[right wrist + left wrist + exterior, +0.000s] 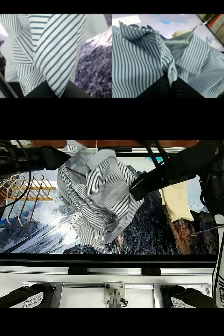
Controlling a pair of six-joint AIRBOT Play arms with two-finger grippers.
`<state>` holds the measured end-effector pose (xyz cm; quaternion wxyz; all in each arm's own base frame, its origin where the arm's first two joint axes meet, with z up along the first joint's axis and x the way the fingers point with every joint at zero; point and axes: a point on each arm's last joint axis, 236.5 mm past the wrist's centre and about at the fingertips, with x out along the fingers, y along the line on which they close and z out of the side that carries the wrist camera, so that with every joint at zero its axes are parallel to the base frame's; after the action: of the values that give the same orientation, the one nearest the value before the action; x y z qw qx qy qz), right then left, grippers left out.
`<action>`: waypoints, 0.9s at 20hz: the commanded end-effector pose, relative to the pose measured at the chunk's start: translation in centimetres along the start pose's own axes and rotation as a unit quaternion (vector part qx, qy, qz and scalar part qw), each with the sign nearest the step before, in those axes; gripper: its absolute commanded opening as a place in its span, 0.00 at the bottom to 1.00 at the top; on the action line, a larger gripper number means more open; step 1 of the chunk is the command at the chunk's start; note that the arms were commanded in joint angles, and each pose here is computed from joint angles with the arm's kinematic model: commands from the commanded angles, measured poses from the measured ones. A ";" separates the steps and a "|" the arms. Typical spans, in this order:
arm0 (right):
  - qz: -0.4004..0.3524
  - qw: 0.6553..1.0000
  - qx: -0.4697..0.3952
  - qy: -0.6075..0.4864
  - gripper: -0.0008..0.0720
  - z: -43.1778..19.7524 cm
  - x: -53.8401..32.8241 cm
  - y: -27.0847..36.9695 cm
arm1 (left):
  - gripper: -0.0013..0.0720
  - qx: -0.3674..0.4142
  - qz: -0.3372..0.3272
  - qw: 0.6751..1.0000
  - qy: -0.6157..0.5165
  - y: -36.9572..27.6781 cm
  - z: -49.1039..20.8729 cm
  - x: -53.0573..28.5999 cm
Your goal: Fold the shirts.
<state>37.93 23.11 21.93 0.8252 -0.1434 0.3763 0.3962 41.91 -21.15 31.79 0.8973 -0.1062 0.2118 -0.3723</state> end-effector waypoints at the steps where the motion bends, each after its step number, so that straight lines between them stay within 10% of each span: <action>1: -0.026 0.997 0.011 -0.078 0.12 3.4 -2.1 -0.4 | 0.10 0.037 -0.008 0.999 -0.003 -2.8 0.6 -2.7; 11: -0.057 0.975 0.047 -0.209 0.12 7.8 -9.9 0.9 | 0.11 0.056 0.019 0.994 0.091 -1.6 -3.8 -3.3; 12: -0.052 0.975 0.048 -0.213 0.11 7.9 -10.1 1.2 | 0.21 0.056 0.017 0.995 0.085 -1.8 -3.5 -3.2; 14: -0.046 0.973 0.051 -0.218 0.11 8.2 -10.2 1.4 | 0.82 0.057 0.016 0.996 0.062 -2.2 -2.4 -3.1; 18: -0.074 0.962 0.064 -0.254 0.11 9.5 -11.6 0.2 | 0.91 0.095 0.014 0.995 -0.009 -3.9 1.4 -4.8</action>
<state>37.34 22.61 35.31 0.9158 -0.0255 0.1936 0.3511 37.12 -20.59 33.02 0.8977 -0.0334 0.2223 -0.3790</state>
